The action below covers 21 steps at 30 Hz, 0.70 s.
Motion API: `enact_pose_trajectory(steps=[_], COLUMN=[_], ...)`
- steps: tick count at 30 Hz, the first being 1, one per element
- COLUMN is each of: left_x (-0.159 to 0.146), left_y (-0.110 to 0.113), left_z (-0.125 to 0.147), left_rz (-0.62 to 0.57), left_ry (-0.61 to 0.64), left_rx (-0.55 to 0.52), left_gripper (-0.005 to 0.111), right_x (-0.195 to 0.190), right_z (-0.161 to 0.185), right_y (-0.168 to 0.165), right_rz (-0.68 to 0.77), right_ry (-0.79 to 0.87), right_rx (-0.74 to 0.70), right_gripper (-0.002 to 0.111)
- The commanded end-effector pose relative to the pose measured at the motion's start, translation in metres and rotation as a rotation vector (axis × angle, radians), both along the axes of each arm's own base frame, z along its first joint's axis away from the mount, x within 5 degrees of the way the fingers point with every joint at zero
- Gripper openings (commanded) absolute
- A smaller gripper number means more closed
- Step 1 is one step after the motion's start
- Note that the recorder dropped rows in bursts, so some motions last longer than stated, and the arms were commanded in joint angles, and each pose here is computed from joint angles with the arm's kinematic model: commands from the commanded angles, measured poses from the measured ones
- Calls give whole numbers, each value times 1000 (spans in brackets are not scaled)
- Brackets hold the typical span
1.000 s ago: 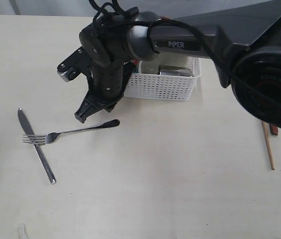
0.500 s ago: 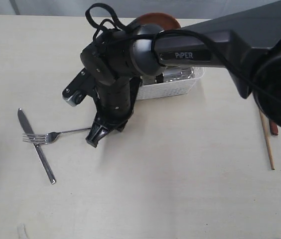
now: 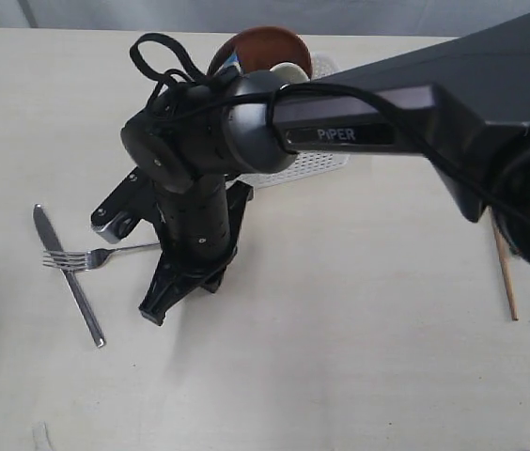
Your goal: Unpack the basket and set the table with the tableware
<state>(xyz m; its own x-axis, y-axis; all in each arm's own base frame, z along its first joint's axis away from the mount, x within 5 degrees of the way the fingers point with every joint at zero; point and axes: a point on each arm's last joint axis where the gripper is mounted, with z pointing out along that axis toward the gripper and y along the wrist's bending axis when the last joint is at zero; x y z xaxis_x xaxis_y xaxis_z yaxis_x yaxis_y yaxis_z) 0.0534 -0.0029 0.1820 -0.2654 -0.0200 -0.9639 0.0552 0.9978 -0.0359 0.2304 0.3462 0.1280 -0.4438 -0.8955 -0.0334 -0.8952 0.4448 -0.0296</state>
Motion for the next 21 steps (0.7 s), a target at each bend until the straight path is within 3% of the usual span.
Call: enact_pose_trajectory(steps=[1,7,11,21], left_x=[0,0,0,0], left_y=[0,0,0,0], left_z=[0,0,0,0], left_rz=[2,2,2,2], left_ry=[-13,-13,-13,-13], left_rx=[11,11,11,11], left_gripper=[0,0,0,0], right_x=[7,-1,-8,-15], right_z=[32,53,46,19], right_y=[-1,7,15,44], right_rz=[7,71,112,195], right_ry=[-45,44,118,97], right_rx=[60,147,203,202], right_gripper=[-1,-1,-1,-1])
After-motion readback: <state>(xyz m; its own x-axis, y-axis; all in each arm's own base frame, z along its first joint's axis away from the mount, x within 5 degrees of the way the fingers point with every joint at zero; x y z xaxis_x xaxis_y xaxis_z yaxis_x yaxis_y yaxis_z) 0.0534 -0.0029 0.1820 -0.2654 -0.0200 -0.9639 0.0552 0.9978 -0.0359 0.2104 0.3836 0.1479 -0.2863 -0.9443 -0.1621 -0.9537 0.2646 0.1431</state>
